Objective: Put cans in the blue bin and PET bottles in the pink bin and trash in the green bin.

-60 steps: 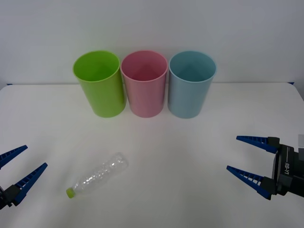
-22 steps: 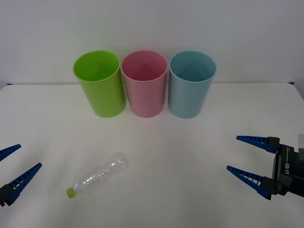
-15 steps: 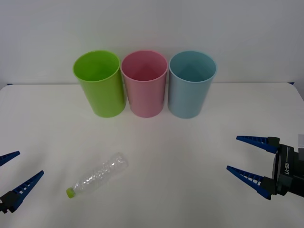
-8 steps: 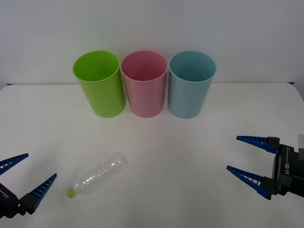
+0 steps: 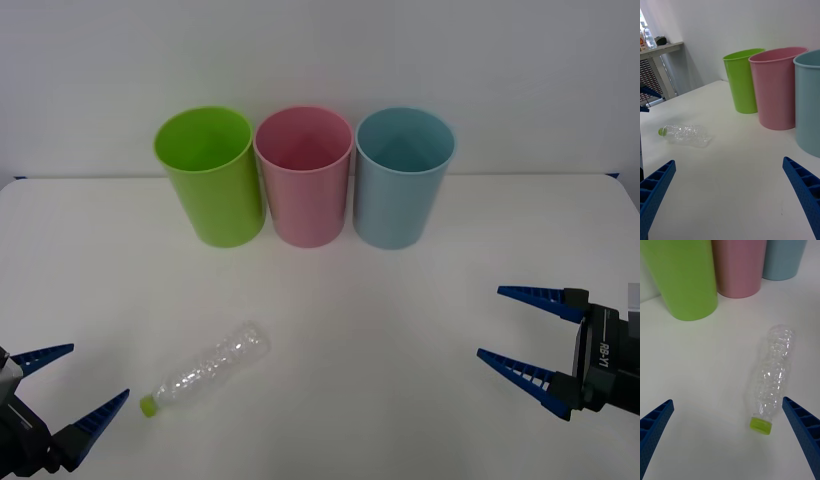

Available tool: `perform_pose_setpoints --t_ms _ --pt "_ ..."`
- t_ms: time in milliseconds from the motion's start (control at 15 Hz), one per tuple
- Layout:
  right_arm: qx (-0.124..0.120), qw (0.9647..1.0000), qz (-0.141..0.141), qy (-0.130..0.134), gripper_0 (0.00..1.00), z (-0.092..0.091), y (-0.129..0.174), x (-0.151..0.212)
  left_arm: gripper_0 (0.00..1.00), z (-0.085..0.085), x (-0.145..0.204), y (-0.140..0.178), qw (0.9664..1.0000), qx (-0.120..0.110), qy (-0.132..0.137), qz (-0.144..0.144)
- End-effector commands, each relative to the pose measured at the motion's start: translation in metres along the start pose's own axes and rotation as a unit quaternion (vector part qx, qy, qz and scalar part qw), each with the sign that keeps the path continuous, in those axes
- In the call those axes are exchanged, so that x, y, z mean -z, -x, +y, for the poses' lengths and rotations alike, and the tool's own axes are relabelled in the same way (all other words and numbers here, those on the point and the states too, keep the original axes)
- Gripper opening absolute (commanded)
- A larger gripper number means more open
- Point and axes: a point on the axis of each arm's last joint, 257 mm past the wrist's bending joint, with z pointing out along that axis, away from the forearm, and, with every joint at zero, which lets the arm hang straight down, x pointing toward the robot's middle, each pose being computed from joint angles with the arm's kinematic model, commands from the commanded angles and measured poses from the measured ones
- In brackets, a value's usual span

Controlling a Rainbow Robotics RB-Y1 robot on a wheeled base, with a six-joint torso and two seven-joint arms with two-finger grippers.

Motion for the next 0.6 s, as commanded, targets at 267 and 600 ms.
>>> perform_pose_setpoints --t_ms 267,600 --pt "0.0 1.0 0.0 0.0 0.98 0.0 0.0 0.0 1.0 -0.002 0.007 0.009 0.9988 -0.009 -0.017 0.044" --pt "0.0 1.0 0.0 0.0 0.98 0.0 0.0 0.0 0.94 -0.011 -0.001 -0.005 0.9969 0.026 -0.021 0.071"
